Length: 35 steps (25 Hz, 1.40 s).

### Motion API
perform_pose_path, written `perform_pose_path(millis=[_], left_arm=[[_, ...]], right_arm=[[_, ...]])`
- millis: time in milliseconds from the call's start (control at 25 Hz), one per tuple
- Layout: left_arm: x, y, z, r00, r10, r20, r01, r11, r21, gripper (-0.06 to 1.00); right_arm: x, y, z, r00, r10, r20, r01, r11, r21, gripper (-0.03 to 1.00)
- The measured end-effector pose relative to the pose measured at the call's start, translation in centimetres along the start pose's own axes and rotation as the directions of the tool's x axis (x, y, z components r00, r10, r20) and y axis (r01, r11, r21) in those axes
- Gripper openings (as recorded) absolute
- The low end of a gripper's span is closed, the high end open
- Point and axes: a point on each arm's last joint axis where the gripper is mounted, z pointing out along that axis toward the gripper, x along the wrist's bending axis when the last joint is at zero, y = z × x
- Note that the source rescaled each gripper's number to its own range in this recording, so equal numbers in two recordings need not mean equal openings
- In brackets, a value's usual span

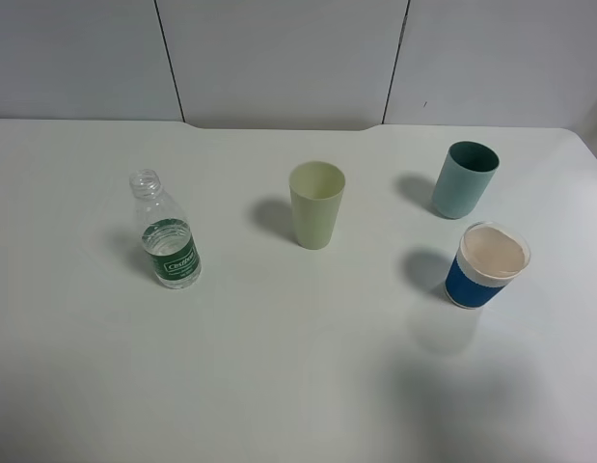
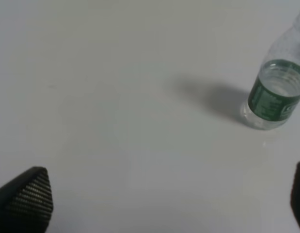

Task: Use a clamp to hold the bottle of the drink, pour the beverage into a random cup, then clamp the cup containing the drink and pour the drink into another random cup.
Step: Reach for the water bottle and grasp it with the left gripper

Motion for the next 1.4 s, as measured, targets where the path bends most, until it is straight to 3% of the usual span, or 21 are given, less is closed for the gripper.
perform_pose_path(millis=[680, 1280, 1400], left_arm=[[0.0, 0.0, 0.1, 1.000, 0.000, 0.000, 0.000, 1.000, 0.005, 1.00], [-0.3, 4.6, 5.6, 0.995, 0.087, 0.045, -0.095, 0.971, 0.221, 1.00], [-0.7, 5.2, 8.6, 0.989, 0.105, 0.100, -0.130, 0.945, 0.301, 1.00]], right_arm=[[0.0, 0.0, 0.0, 1.000, 0.000, 0.000, 0.000, 1.000, 0.000, 1.00], [0.0, 0.0, 0.0, 1.000, 0.000, 0.000, 0.000, 1.000, 0.000, 1.00], [0.0, 0.0, 0.0, 1.000, 0.000, 0.000, 0.000, 1.000, 0.000, 1.00]])
